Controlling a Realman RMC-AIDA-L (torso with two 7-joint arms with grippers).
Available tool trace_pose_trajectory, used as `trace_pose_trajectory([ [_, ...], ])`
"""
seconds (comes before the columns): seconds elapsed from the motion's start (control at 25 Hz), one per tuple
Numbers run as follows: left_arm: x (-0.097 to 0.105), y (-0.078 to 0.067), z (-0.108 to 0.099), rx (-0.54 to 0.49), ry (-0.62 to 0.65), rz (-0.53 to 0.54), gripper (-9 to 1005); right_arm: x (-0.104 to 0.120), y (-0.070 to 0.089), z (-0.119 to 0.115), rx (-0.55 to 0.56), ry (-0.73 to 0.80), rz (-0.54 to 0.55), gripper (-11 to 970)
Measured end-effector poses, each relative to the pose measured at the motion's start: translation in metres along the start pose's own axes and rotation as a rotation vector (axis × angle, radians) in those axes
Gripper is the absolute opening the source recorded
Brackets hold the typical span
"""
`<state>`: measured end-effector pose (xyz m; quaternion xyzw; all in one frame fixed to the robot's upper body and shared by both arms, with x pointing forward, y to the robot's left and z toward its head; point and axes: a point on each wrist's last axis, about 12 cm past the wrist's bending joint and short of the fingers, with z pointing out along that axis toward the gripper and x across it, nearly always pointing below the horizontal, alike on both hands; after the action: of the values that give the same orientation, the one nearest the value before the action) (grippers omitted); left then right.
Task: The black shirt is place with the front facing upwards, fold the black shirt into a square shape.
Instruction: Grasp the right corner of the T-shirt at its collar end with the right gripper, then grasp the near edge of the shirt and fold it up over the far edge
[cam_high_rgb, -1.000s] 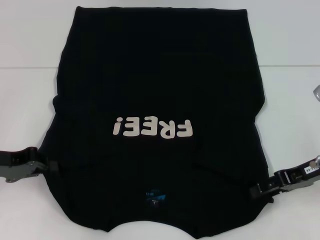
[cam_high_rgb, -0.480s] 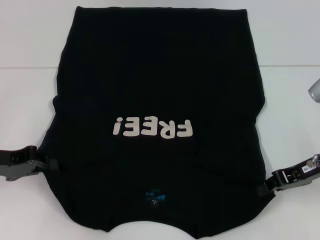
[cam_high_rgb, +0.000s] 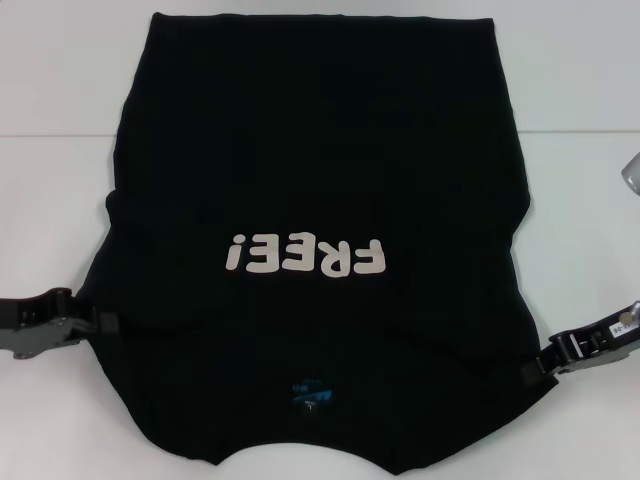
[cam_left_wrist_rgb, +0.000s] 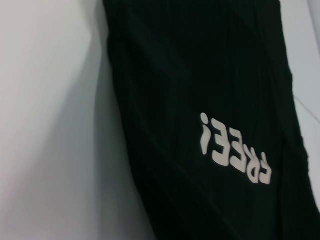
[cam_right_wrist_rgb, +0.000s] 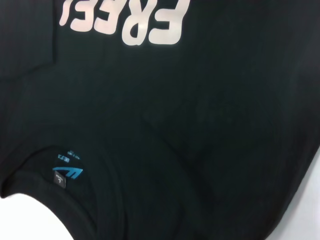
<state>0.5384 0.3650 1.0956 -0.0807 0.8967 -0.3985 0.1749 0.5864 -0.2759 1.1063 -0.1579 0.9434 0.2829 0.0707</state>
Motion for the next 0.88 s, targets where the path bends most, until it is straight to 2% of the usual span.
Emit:
trace_pose_trajectory([
  [0.24, 0.012, 0.002, -0.008, 0.065, 0.030, -0.024, 17, 0.003, -0.002, -0.013, -0.020, 0.038, -0.048, 51],
  [0.52, 0.039, 0.008, -0.021, 0.151, 0.085, -0.068, 16, 0.024, 0.000, -0.018, -0.107, 0.142, -0.127, 51],
  [0.68, 0.056, 0.008, -0.027, 0.188, 0.175, -0.085, 16, 0.038, 0.001, -0.018, -0.169, 0.199, -0.171, 51],
  [0.88, 0.068, 0.006, -0.030, 0.177, 0.314, -0.067, 17, 0.055, 0.003, -0.012, -0.226, 0.260, -0.220, 51],
])
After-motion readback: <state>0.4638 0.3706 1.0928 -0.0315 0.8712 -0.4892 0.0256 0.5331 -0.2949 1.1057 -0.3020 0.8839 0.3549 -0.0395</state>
